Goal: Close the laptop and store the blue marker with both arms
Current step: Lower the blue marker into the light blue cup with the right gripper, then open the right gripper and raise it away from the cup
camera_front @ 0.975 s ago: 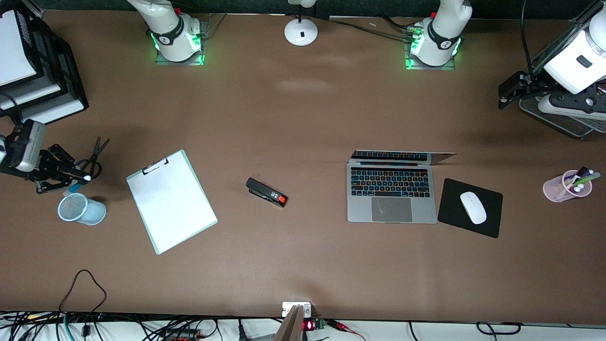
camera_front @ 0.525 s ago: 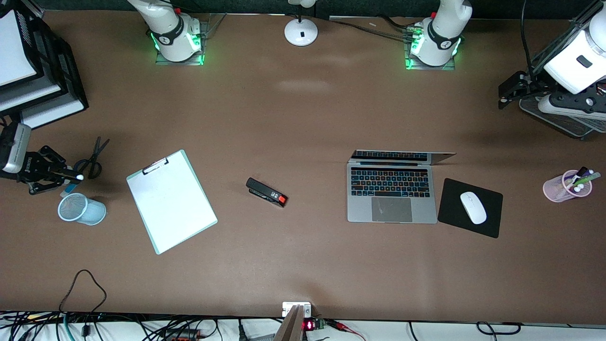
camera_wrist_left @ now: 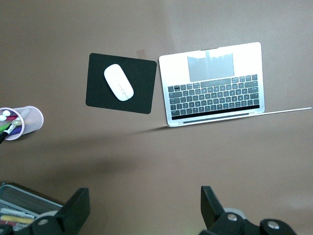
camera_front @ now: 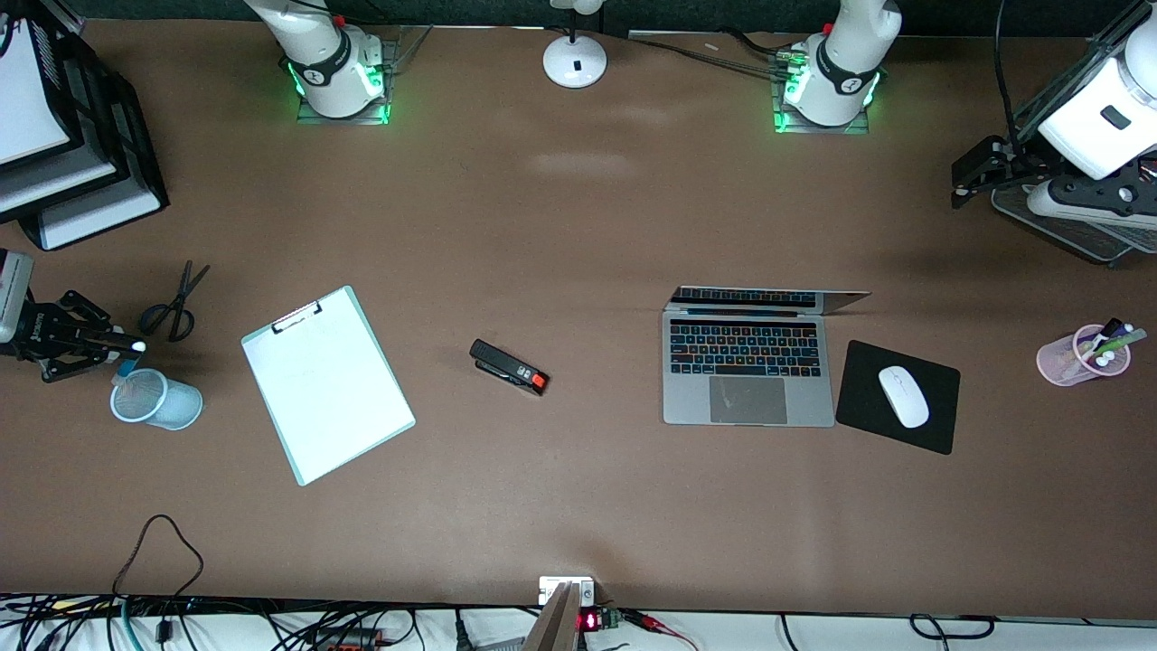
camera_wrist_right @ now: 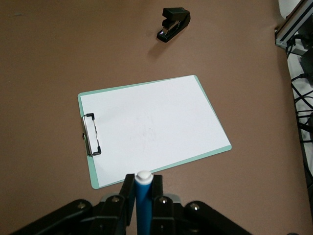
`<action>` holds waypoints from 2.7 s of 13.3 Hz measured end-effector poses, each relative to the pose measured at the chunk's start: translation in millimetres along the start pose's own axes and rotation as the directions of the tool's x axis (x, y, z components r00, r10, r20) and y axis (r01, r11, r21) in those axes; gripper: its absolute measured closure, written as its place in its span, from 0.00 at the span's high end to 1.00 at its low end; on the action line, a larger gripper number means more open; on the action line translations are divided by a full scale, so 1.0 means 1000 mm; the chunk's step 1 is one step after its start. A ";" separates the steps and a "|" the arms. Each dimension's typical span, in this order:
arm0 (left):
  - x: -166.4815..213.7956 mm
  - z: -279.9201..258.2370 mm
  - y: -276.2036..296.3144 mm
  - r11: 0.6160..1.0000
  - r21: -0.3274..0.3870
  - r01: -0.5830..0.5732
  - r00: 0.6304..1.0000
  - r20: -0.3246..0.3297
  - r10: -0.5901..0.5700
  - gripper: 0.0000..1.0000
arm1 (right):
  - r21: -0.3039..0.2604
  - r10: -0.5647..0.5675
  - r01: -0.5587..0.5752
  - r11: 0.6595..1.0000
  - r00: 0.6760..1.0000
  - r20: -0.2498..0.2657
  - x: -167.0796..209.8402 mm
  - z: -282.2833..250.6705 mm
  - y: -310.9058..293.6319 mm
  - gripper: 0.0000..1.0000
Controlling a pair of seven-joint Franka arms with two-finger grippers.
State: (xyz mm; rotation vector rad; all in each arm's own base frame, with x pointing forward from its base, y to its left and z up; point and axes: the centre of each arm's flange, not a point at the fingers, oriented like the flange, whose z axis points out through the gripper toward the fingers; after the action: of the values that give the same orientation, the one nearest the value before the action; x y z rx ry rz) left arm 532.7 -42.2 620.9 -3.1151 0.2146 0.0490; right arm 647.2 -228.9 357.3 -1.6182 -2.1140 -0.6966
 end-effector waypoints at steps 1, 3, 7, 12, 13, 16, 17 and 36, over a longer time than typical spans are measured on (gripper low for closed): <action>0.000 0.000 0.000 1.000 0.000 0.000 1.000 0.000 0.000 1.00 | 0.001 -0.001 0.001 1.000 1.000 -0.012 -0.006 0.002 -0.003 0.18; 0.000 0.000 0.000 1.000 0.000 0.000 1.000 0.000 0.000 1.00 | 0.004 -0.006 0.006 1.000 0.999 -0.049 -0.015 0.008 -0.008 0.18; 0.000 0.000 0.000 1.000 0.000 0.000 1.000 0.000 0.000 1.00 | 0.009 -0.019 0.020 1.000 0.995 -0.095 -0.035 0.012 -0.011 0.18; 0.000 0.000 0.000 1.000 0.000 0.000 1.000 0.000 0.000 1.00 | 0.012 -0.040 0.042 0.999 0.993 -0.107 -0.048 0.013 -0.004 0.18; 0.000 0.000 0.000 1.000 0.000 0.000 1.000 0.000 0.000 1.00 | 0.012 -0.041 0.043 0.999 0.993 -0.109 -0.053 0.014 -0.004 0.18; 0.000 0.000 0.000 1.000 0.000 0.000 1.000 0.000 0.000 1.00 | 0.006 -0.041 0.042 0.999 0.992 -0.122 -0.072 0.020 -0.006 0.18; 0.000 0.000 0.000 1.000 0.000 0.000 1.000 0.000 0.000 1.00 | 0.007 -0.037 0.038 0.999 0.991 -0.129 -0.076 0.024 -0.007 0.18; 0.000 0.000 0.000 1.000 0.000 0.000 1.000 -0.001 0.000 1.00 | 0.040 0.343 -0.342 0.939 0.938 -0.053 -0.068 -0.005 -0.001 1.00</action>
State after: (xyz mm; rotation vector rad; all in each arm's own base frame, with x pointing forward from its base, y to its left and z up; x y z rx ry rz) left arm 532.8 -42.2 621.0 -3.1151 0.2143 0.0478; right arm 663.7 -285.0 322.0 -1.8612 -1.7278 -0.5851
